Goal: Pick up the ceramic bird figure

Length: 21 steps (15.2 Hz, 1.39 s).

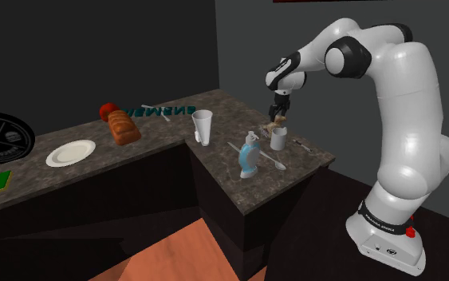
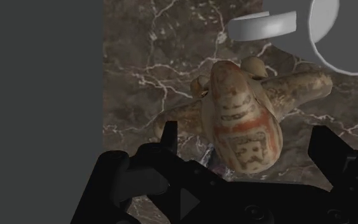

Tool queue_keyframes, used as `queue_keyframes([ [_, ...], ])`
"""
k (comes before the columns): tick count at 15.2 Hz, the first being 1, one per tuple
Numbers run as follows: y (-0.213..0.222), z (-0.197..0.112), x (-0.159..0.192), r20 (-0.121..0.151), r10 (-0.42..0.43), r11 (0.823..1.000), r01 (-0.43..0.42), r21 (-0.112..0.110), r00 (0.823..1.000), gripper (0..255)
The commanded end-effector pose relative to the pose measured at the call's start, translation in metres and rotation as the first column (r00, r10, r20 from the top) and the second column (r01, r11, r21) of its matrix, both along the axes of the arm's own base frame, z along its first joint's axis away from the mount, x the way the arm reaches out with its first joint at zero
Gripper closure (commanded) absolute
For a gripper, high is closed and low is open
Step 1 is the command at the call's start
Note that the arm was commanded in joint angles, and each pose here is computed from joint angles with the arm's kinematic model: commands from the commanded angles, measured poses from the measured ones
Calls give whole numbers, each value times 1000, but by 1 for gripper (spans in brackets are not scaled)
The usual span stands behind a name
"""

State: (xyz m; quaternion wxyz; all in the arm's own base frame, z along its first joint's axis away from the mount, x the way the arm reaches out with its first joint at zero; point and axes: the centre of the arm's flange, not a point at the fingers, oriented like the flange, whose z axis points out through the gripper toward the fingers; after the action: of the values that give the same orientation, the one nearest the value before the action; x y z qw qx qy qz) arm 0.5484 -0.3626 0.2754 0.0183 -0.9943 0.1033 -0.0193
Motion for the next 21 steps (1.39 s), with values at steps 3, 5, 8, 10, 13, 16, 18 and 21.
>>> queue_keyframes([
  [3, 0, -2, -1, 1, 0, 1000, 0, 0, 1000, 255],
  [5, 0, -2, -1, 1, 0, 1000, 0, 0, 1000, 255],
  [8, 0, -2, -1, 1, 0, 1000, 0, 0, 1000, 255],
  [10, 0, -2, -1, 1, 0, 1000, 0, 0, 1000, 255],
  [13, 0, 14, -1, 1, 0, 1000, 0, 0, 1000, 255],
  [16, 0, 30, -1, 1, 0, 1000, 0, 0, 1000, 255],
  [18, 0, 40, -1, 1, 0, 1000, 0, 0, 1000, 255],
  [21, 0, 56, -1, 1, 0, 1000, 0, 0, 1000, 255],
])
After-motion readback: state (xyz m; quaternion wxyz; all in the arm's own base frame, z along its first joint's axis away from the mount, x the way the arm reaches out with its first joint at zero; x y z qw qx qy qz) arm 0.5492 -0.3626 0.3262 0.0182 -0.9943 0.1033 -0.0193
